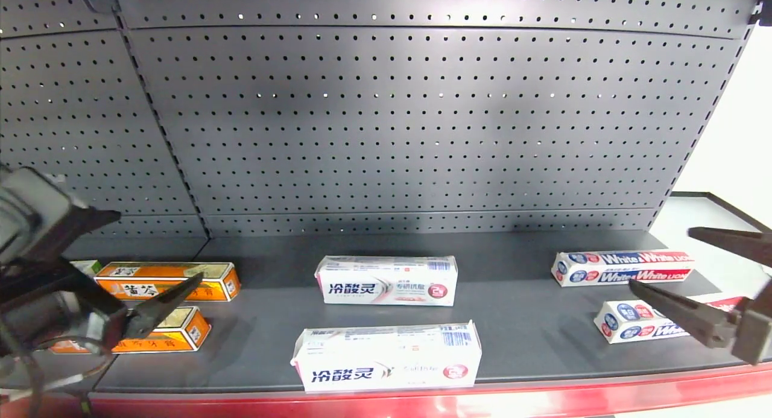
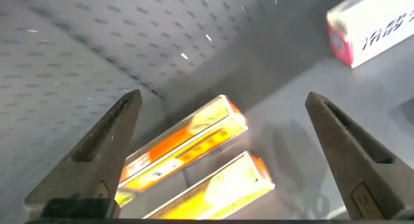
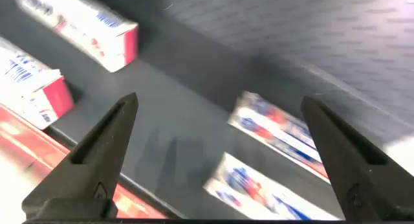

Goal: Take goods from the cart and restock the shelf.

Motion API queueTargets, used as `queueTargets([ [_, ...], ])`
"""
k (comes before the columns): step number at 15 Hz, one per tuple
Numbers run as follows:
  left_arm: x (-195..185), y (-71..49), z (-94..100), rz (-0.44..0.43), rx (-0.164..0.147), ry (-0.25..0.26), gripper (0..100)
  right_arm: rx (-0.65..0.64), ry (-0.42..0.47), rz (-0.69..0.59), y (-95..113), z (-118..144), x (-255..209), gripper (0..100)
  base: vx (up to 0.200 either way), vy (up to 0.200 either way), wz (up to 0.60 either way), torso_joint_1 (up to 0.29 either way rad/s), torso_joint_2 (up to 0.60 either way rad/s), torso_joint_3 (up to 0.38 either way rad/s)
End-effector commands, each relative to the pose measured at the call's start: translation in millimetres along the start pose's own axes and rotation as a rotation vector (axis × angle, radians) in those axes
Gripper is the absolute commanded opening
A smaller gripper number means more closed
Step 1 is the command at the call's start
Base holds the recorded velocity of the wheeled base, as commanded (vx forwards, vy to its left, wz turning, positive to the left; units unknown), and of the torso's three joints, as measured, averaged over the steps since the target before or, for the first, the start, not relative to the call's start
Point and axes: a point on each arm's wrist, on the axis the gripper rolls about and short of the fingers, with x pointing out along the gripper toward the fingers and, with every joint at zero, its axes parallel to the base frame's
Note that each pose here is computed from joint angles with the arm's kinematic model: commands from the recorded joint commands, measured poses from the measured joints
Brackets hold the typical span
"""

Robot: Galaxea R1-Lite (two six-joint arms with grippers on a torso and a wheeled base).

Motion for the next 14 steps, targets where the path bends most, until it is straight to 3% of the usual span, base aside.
queueTargets([
  [1, -82.5, -5.3, -19.2, 0.118, -0.018, -0.200, 100, 0.007, -0.094, -0.199, 7.9, -28.1, -84.8, 100, 0.000, 0.000, 0.00, 0.000, 0.00, 0.000],
  [4, -131.6, -16.9, -49.5, 0.181, -0.049, -0.340, 100, 0.088, -0.144, -0.404, 23.0, -66.9, -123.9, 100, 0.000, 0.000, 0.00, 0.000, 0.00, 0.000],
  [6, -165.7, -23.4, -70.8, 0.249, -0.112, -0.387, 100, 0.088, -0.190, -0.572, 36.7, -81.4, -143.5, 100, 0.000, 0.000, 0.00, 0.000, 0.00, 0.000],
  [7, -169.7, -26.6, -77.7, 0.247, -0.131, -0.382, 100, 0.085, -0.193, -0.590, 42.0, -88.9, -147.8, 100, 0.000, 0.000, 0.00, 0.000, 0.00, 0.000],
  [9, -178.8, -33.0, -99.0, 0.354, -0.234, -0.336, 100, 0.111, -0.126, -0.574, 55.9, -128.3, -143.2, 100, 0.000, 0.000, 0.00, 0.000, 0.00, 0.000],
  [10, -177.2, -33.9, -102.4, 0.366, -0.244, -0.293, 100, 0.154, -0.116, -0.576, 56.7, -137.8, -137.7, 100, 0.000, 0.000, 0.00, 0.000, 0.00, 0.000],
  [12, -167.3, -38.9, -113.6, 0.308, -0.232, -0.247, 100, 0.189, -0.092, -0.572, 58.1, -149.9, -131.6, 100, 0.000, 0.000, 0.00, 0.000, 0.00, 0.000],
  [13, -158.5, -46.1, -132.8, 0.218, -0.216, -0.258, 100, 0.217, -0.105, -0.565, 58.5, -153.1, -129.6, 100, 0.000, 0.000, 0.00, 0.000, 0.00, 0.000],
  [14, -158.5, -46.1, -132.8, 0.218, -0.216, -0.258, 100, 0.217, -0.105, -0.565, 58.5, -153.1, -129.6, 100, 0.000, 0.000, 0.00, 0.000, 0.00, 0.000],
])
